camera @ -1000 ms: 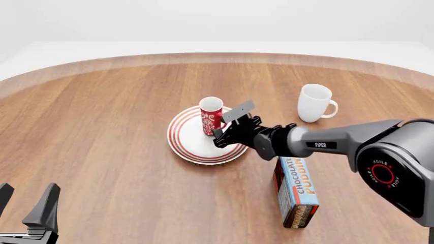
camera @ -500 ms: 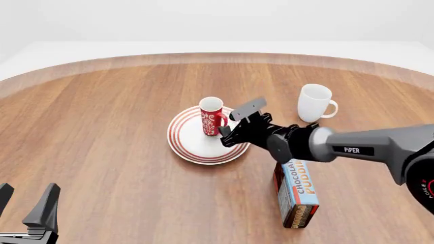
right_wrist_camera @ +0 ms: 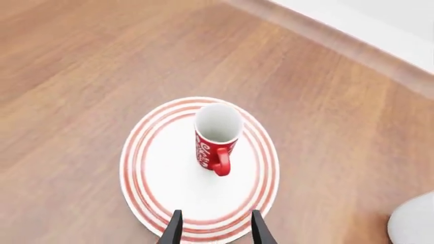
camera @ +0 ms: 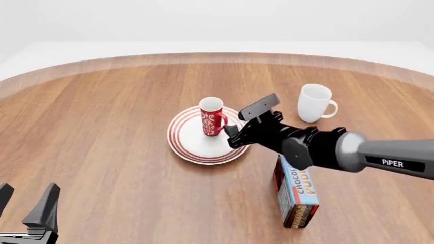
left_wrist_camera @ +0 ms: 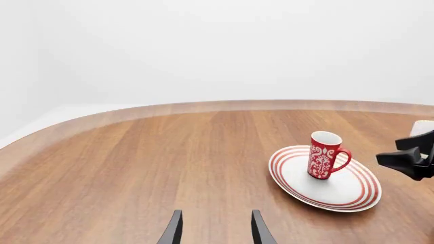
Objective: Pick up the red mug and put it on the plate
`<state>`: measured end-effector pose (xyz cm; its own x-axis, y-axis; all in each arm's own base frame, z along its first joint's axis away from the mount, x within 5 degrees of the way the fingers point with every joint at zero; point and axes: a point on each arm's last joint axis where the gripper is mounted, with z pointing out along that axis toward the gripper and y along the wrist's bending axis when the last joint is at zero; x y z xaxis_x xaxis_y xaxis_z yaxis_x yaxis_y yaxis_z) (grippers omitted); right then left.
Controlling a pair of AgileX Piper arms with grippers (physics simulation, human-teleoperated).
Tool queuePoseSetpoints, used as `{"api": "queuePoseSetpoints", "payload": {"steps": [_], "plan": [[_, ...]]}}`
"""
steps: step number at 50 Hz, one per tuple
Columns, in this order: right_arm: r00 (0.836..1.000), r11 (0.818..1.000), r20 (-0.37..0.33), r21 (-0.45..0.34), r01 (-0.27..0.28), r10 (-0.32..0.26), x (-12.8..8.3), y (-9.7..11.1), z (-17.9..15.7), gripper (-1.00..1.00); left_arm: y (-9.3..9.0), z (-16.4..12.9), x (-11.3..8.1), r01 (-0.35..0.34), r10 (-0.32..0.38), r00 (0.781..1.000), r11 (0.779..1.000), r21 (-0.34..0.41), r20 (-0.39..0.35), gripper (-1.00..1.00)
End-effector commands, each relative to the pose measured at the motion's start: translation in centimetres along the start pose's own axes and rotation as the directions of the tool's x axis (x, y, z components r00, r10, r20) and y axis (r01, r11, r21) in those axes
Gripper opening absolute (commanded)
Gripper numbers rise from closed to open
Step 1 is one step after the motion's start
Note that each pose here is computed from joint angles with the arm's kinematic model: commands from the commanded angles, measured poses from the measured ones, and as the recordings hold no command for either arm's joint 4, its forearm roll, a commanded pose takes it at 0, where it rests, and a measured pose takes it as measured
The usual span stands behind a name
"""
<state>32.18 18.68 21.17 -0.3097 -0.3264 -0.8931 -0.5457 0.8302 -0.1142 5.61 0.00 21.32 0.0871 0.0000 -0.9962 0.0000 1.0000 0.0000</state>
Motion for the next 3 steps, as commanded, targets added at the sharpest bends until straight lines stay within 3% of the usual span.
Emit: {"api": "queuePoseSetpoints", "payload": {"steps": [1, 3], "plan": [[1.000, 1.000, 0.020, 0.002, -0.002, 0.002, -0.68, -0.08, -1.87, 1.00, 0.00, 0.00, 0.00, 0.000, 0.000, 1.000, 1.000, 0.000, 0.000, 1.00], [1.000, 1.000, 0.026, 0.002, -0.001, 0.001, -0.83, -0.04, -2.26, 1.00, 0.00, 0.00, 0.00, 0.000, 0.000, 1.000, 1.000, 0.000, 0.000, 1.00]]}}
